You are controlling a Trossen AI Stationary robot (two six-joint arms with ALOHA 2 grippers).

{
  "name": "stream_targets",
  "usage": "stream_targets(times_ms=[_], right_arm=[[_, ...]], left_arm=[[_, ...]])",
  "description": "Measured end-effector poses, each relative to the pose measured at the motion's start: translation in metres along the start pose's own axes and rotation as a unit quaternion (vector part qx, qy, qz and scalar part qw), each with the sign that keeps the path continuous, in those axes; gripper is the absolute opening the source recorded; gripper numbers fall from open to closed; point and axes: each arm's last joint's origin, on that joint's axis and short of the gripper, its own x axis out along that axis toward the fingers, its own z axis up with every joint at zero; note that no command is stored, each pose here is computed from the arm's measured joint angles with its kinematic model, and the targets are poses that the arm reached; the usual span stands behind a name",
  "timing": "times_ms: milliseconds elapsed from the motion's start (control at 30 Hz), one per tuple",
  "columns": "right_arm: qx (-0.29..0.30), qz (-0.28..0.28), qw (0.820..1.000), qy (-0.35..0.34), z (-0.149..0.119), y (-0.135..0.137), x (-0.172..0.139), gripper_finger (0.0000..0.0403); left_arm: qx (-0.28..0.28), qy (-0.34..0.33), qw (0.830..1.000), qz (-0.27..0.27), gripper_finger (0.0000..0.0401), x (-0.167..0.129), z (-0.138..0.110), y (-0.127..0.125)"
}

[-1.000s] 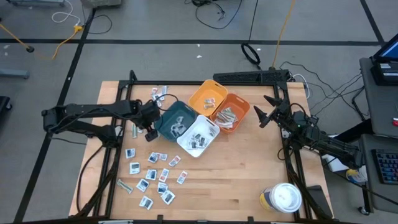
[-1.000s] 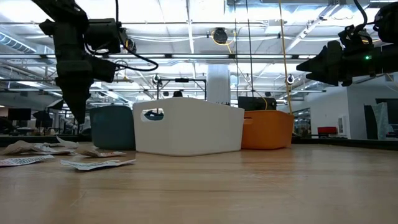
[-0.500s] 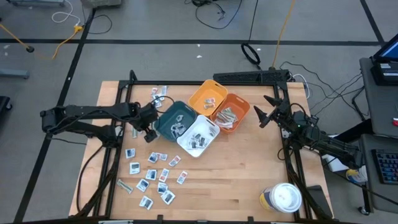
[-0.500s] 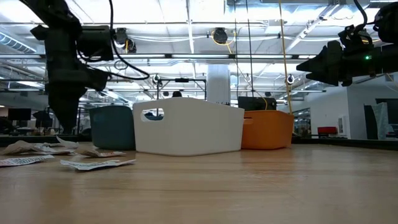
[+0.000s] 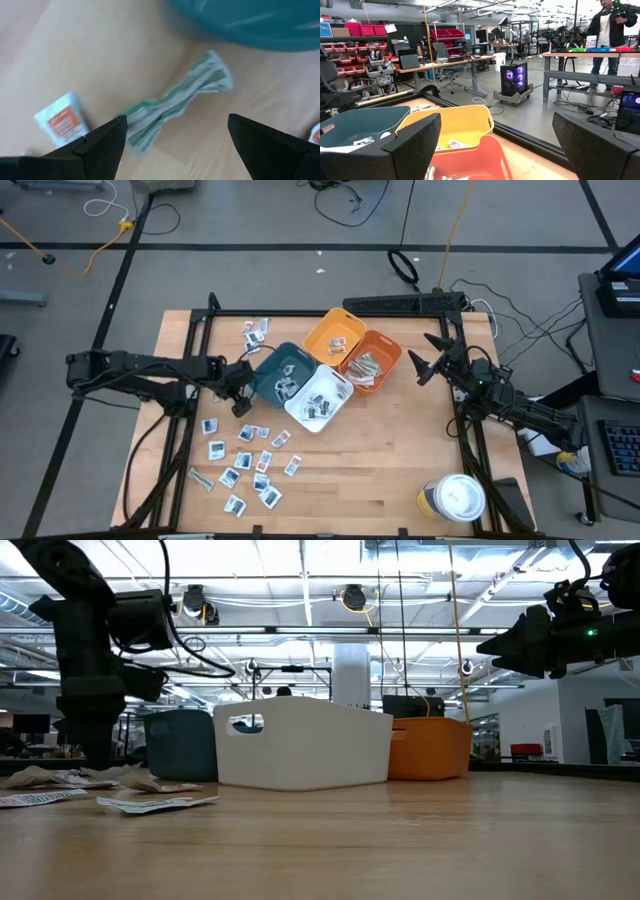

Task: Pick & Place First Aid Supplies
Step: Put the green bandage pack into the orange bin

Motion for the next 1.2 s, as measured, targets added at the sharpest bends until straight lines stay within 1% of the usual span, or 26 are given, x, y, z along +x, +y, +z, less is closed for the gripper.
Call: stream_targets(times_ms=[100,300,533,600,667,767,967,1067,1100,1133,1200], right_arm=[[0.0,0.0,1.0,0.0,0.0,0.0,0.0,0.0377],[0.0,0.0,1.0,0.0,0.0,0.0,0.0,0.0377],[0.0,0.0,1.0,0.0,0.0,0.0,0.0,0.0377],[0.0,0.0,1.0,0.0,0.0,0.0,0.0,0.0377],[0.0,0.0,1.0,0.0,0.0,0.0,0.0,0.0377],[0.0,0.0,1.0,0.0,0.0,0.0,0.0,0.0377],[0.0,0.0,1.0,0.0,0.0,0.0,0.0,0.0377],[0.0,0.0,1.0,0.0,0.0,0.0,0.0,0.0377],[0.0,0.0,1.0,0.0,0.0,0.0,0.0,0.0377],[0.0,0.0,1.0,0.0,0.0,0.0,0.0,0.0377],[0.0,0.0,1.0,0.0,0.0,0.0,0.0,0.0377]], left_arm=[[0.014,-0.004,1.0,-0.007,0.0351,0.0,-0.001,-0.004],[0.01,0.012,1.0,-0.025,0.0351,0.006,-0.009,-0.008],[-0.008,0.015,1.0,-0.017,0.0349,0.009,-0.014,-0.01],[-0.01,0.015,1.0,-0.015,0.0338,0.009,-0.015,-0.009],[-0.011,0.016,1.0,-0.013,0.0313,0.009,-0.015,-0.009],[-0.017,0.015,1.0,-0.011,0.0256,0.01,-0.015,-0.009],[-0.031,0.016,0.999,-0.009,0.0111,0.01,-0.015,-0.009],[-0.047,0.019,0.999,-0.009,0.0037,0.01,-0.016,-0.008],[-0.054,0.022,0.998,-0.011,0.0019,0.01,-0.016,-0.008],[-0.06,0.025,0.998,-0.014,0.0011,0.01,-0.016,-0.009],[-0.072,0.032,0.997,-0.015,0.0011,0.01,-0.017,-0.008]])
